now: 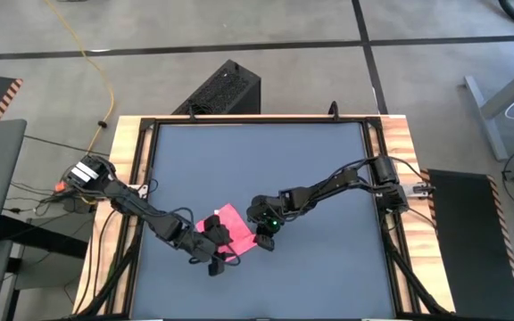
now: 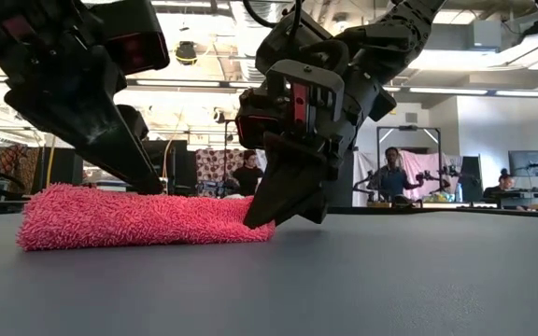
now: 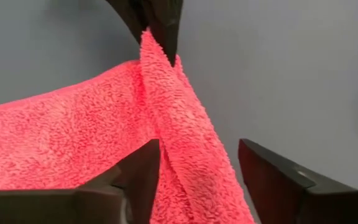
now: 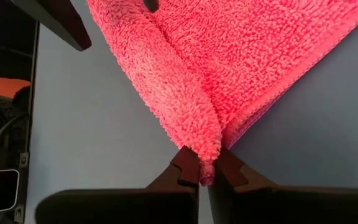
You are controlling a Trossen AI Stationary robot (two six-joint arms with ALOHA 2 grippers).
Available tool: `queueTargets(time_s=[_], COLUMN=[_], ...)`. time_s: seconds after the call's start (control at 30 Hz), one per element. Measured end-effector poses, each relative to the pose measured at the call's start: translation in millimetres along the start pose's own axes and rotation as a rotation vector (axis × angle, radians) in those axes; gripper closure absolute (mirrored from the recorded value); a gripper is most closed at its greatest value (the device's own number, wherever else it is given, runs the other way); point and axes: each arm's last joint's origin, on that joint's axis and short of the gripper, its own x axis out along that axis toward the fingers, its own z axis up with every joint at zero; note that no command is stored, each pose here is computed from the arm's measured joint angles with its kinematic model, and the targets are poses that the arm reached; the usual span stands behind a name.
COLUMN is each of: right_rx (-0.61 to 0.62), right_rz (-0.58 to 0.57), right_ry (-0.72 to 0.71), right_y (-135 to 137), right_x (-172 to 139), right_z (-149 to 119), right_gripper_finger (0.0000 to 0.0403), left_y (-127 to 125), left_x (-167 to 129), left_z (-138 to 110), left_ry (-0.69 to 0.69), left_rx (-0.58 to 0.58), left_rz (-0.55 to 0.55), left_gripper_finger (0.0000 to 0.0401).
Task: Roll towel
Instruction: Roll the red towel
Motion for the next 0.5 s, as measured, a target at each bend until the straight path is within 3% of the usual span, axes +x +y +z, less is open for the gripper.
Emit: queueTargets(time_s=[0.17, 0.5], right_rx=[0.001, 0.004], right_rz=[0.000, -0.002], right_ry=[-0.001, -0.005], right_y=[-0.4, -2.0], right_x=[-0.2, -1.0], right_z=[0.4, 1.4], right_gripper_finger=[0.0371, 0.0371], left_y=[-1.4, -3.5], left_x=[0.2, -1.8], left_z=[-1.4, -8.8], left_ry=[0.027, 0.073], left_rx=[-0.033, -0.092], left_rz=[-0.033, -0.020], left_gripper_finger=[0.0158, 0.0169])
